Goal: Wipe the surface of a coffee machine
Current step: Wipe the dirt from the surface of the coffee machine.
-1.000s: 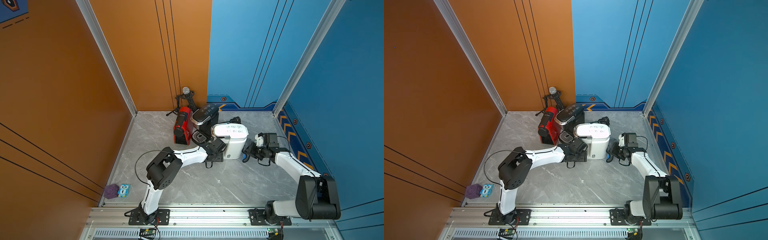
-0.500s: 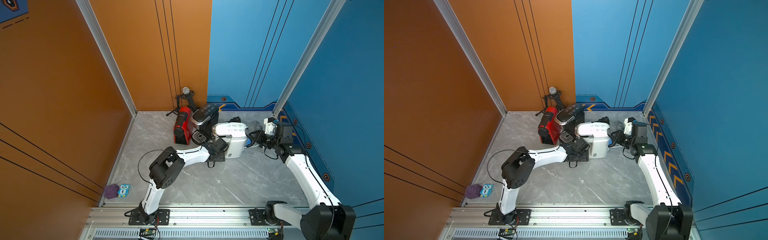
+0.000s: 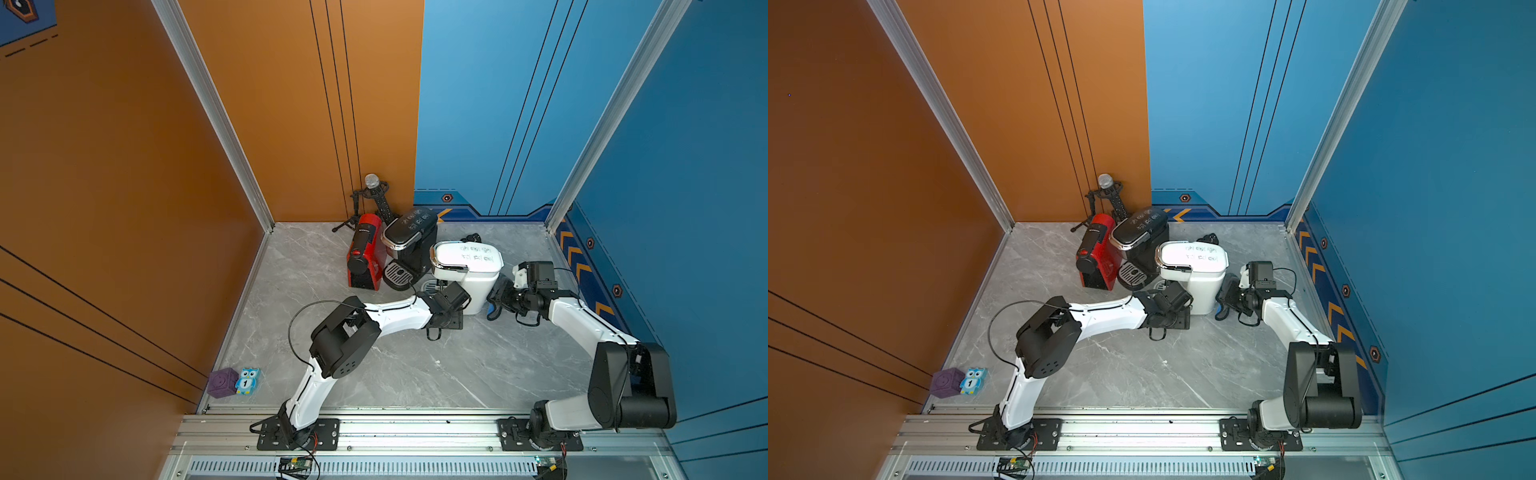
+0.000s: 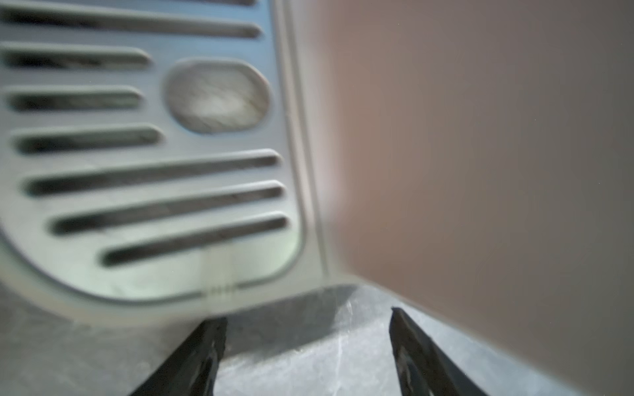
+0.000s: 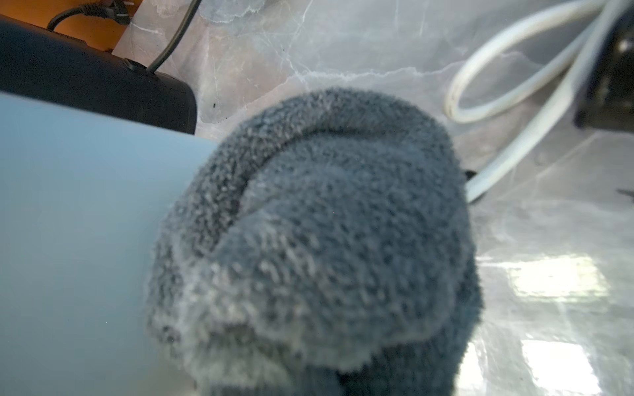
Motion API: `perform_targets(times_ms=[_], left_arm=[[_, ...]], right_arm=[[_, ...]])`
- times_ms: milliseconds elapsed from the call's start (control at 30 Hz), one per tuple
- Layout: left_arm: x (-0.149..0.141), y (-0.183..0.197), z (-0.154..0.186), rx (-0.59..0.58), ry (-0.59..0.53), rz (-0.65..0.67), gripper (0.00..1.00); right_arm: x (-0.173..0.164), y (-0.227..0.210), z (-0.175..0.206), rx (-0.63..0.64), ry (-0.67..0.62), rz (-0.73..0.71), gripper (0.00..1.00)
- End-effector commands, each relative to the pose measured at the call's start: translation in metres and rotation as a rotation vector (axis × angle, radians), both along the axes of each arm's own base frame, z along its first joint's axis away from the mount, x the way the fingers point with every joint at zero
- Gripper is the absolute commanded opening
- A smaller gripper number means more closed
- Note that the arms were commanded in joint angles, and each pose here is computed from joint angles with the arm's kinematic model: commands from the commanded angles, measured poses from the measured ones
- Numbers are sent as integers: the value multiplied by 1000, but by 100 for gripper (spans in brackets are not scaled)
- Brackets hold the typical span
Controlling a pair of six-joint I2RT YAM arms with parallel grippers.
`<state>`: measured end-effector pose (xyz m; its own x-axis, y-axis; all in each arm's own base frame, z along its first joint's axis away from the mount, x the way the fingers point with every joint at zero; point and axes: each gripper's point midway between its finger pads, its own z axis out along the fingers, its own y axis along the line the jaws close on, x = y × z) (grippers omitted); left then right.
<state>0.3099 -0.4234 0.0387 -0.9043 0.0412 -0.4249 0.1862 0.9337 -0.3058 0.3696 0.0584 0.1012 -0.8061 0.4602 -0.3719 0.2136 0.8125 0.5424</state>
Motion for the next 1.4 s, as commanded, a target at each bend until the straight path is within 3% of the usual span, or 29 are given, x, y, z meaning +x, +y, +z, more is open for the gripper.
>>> perform_targets(times_ms=[0,200,333,567,733,900,1133,1267,1367], left_arm=[[-11,-28,3,-40,-9,-105,76],[-15,-30,-1,-40,1,-107,76],[-17,-35,4,-53,2,-123,76],[-29,-1,18,-39,1,-103,76],[-43,39,44,-29,-55,-73,77],[-44,84,57,-34,-80,3,77],[-46,137,50,-30,-99,104,78],[-42,148,46,-88,-112,156,78],[-41,146,46,-138,-111,171,78]], right_arm=[[32,6,31,4,-97,30,11],[52,9,61,-7,-154,44,11],[49,5,72,-18,-170,33,11],[-8,-22,113,-78,-223,-18,11],[-56,-9,140,-154,-263,51,12],[-100,23,139,-138,-295,144,11],[-163,60,127,-68,-332,250,11],[-172,87,93,2,-289,299,11],[-164,107,79,31,-337,293,10]])
